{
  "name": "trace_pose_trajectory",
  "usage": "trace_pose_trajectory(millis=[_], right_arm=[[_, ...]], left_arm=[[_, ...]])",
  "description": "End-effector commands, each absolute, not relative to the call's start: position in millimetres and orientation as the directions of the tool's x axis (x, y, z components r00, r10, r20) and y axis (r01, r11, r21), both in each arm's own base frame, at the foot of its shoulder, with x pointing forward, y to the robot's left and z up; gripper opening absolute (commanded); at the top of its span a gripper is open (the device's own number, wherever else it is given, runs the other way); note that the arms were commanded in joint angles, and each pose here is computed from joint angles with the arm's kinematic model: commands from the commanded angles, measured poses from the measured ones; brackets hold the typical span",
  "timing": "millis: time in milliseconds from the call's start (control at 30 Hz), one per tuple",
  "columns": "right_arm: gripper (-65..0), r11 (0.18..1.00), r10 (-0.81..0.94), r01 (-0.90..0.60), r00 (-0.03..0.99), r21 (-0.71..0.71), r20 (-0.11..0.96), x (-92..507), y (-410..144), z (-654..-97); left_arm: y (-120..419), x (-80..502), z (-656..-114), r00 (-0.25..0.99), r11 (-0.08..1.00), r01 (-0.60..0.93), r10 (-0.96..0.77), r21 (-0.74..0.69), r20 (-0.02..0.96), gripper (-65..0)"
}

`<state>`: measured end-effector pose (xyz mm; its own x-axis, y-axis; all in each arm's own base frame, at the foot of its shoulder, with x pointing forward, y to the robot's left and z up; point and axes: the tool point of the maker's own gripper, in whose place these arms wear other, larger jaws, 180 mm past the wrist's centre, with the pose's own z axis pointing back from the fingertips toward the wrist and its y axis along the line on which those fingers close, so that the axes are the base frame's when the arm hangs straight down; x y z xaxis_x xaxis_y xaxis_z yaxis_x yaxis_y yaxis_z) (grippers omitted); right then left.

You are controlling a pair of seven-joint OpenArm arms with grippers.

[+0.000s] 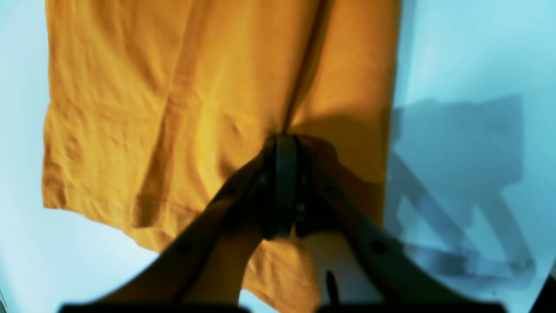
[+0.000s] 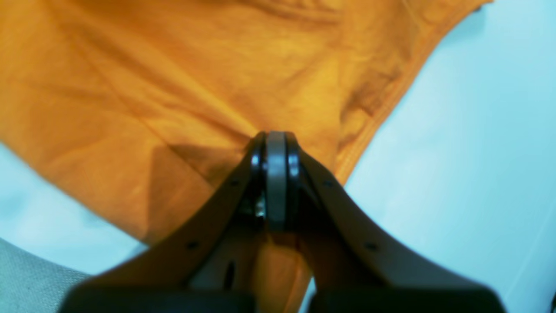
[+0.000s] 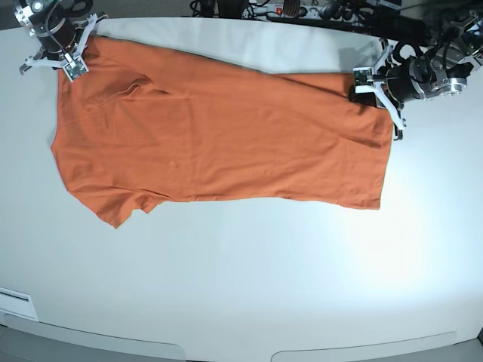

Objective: Fold the T-shirt properly
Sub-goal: 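Drag the held edge toward the robot with both grippers to straighten the shirt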

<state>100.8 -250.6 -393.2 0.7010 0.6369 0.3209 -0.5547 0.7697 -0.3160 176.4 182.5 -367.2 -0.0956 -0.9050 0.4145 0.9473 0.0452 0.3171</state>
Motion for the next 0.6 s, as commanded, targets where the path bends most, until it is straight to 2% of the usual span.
trace_pose_trajectory(millis=[0, 300, 433, 567], right_arm=[[-65.0, 0.762, 0.642, -0.570, 0.730, -0.308, 0.237, 82.5, -261.1, -398.5], [-65.0, 0.781, 0.607, -0.544, 0.777, -0.308, 0.167, 63.7, -270.7, -402.0], [-65.0, 0.778, 0.611, -0.545, 0.772, -0.312, 0.176, 66.8, -268.2, -398.6], [-65.0, 0.779, 0.597, -0.518, 0.784, -0.352, 0.167, 73.3, -269.0, -385.2]], left_arm=[[195.1, 170.6, -369.0, -0.098, 0.017, 0.955, -0.925, 0.298, 0.368, -65.0], [178.6, 151.4, -356.4, -0.156, -0.049, 0.962, -0.905, 0.268, 0.396, -65.0], [178.9, 155.0, -346.0, -0.250, -0.133, 0.935, -0.904, 0.329, 0.346, -65.0], [180.2, 166.3, -339.4, -0.285, -0.146, 0.905, -0.906, 0.400, 0.313, -65.0]])
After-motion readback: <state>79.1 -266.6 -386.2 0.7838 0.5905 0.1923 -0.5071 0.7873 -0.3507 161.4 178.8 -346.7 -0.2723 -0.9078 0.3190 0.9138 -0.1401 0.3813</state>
